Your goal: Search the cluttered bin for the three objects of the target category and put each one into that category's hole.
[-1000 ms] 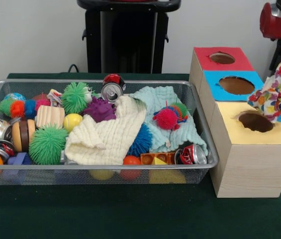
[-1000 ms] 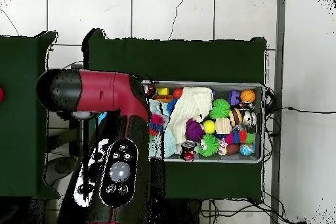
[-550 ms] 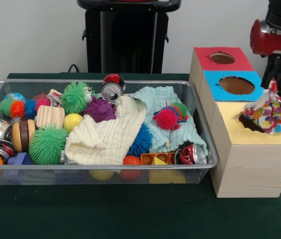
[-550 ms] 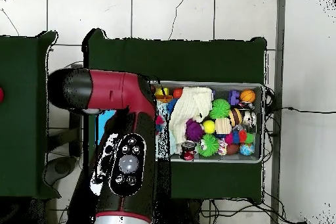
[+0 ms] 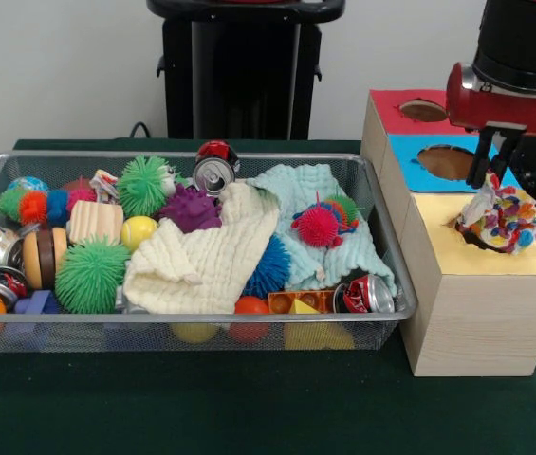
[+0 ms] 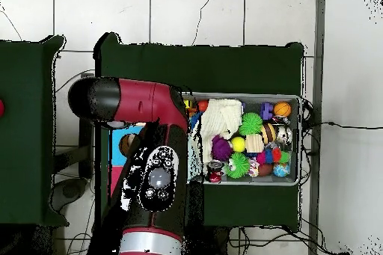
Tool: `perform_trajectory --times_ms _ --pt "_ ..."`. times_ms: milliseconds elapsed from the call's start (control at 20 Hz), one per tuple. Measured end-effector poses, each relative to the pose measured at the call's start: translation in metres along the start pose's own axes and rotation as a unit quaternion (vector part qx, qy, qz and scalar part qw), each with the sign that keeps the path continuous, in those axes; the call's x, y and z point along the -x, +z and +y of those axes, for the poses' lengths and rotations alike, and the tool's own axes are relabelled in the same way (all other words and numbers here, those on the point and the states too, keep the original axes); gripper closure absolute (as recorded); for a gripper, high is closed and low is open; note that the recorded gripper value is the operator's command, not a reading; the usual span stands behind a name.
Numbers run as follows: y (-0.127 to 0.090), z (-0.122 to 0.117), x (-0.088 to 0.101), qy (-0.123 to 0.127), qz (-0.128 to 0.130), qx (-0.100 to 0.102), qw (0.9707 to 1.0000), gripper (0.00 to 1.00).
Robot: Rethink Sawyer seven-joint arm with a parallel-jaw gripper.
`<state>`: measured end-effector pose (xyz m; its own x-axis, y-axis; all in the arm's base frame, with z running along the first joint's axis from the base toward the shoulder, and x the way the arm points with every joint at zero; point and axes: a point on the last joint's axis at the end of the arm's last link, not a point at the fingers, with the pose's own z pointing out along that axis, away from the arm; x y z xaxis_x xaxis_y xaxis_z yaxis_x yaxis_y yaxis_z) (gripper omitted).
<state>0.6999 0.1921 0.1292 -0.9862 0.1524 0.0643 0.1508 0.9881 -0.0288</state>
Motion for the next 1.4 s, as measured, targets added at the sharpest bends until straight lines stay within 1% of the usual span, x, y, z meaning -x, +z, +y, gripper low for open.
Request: perform_trajectory --times_ms 350,650,750,850,1100,1150,1250,1400 --pt "0.009 -0.002 -0.001 0.001 0.007 -0.002 1.0000 1.00" --pt "0.011 -0.005 0.001 0.006 0.008 0.001 1.0000 1.00" --pt "0.013 -0.007 0.003 0.009 0.004 0.002 0.9999 1.00" --pt "0.016 -0.011 0.007 0.013 -0.005 0.002 0.9999 1.00" --pt "0.020 -0.020 0.021 0.022 -0.040 0.005 0.9990 1.00" --pt "0.020 -0.024 0.027 0.027 -0.059 0.007 0.9979 1.00" --pt "0.020 -0.026 0.032 0.030 -0.071 0.009 0.9970 1.00" --pt "0.021 -0.031 0.043 0.037 -0.098 0.017 0.9943 1.00"
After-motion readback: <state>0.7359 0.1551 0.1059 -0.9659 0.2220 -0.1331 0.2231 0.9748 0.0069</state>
